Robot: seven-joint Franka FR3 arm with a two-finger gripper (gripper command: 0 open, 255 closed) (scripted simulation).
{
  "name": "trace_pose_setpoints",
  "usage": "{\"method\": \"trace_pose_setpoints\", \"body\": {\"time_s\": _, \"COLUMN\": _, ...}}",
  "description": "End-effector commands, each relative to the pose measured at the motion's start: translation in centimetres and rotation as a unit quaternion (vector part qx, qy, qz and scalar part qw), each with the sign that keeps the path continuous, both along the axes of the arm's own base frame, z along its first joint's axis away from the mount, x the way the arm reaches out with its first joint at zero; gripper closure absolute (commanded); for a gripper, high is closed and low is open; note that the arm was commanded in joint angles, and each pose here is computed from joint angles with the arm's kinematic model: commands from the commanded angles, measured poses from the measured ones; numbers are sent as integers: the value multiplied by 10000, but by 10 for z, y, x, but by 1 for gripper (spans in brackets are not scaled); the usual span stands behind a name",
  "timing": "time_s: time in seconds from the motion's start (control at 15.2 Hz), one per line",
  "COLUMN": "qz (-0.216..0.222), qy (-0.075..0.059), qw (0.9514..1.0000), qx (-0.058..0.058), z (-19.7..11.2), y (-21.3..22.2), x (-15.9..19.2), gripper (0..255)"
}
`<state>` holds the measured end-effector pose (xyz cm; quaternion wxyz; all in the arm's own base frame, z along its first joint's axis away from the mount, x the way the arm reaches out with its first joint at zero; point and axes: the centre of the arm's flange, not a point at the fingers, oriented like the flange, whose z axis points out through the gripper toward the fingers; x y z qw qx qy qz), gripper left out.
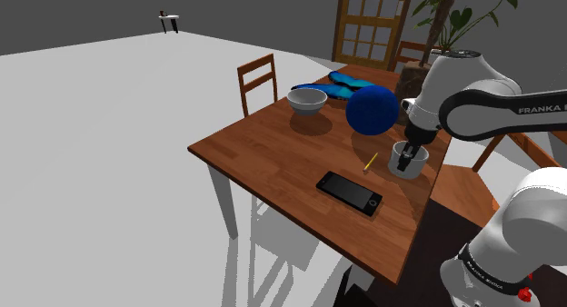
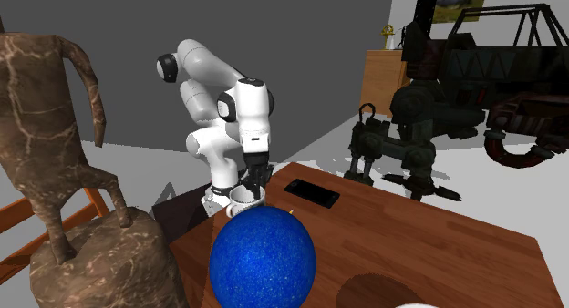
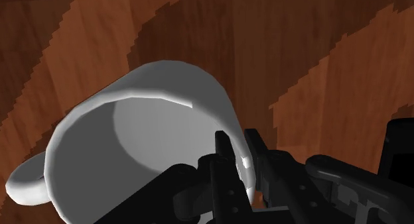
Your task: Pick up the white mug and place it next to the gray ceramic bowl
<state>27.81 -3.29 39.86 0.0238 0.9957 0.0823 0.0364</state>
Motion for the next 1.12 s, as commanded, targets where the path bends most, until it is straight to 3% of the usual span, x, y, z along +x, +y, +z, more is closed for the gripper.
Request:
{"method": "trace_pose_setpoints", "body": {"time_s": 0.0, "qz": 0, "qy": -1, "qw": 10000, "qx": 0, "z": 0, "y": 0, "x": 0, "gripper": 255}}
{"method": "trace_pose_setpoints", "body": {"time_s": 0.13, "qz": 0, "qy": -1, "qw": 10000, "qx": 0, "z": 0, "y": 0, "x": 0, "gripper": 255}}
{"method": "trace_pose_setpoints", "body": {"time_s": 1.06, "qz": 0, "qy": -1, "qw": 10000, "qx": 0, "z": 74, "y": 0, "x": 0, "gripper": 255}}
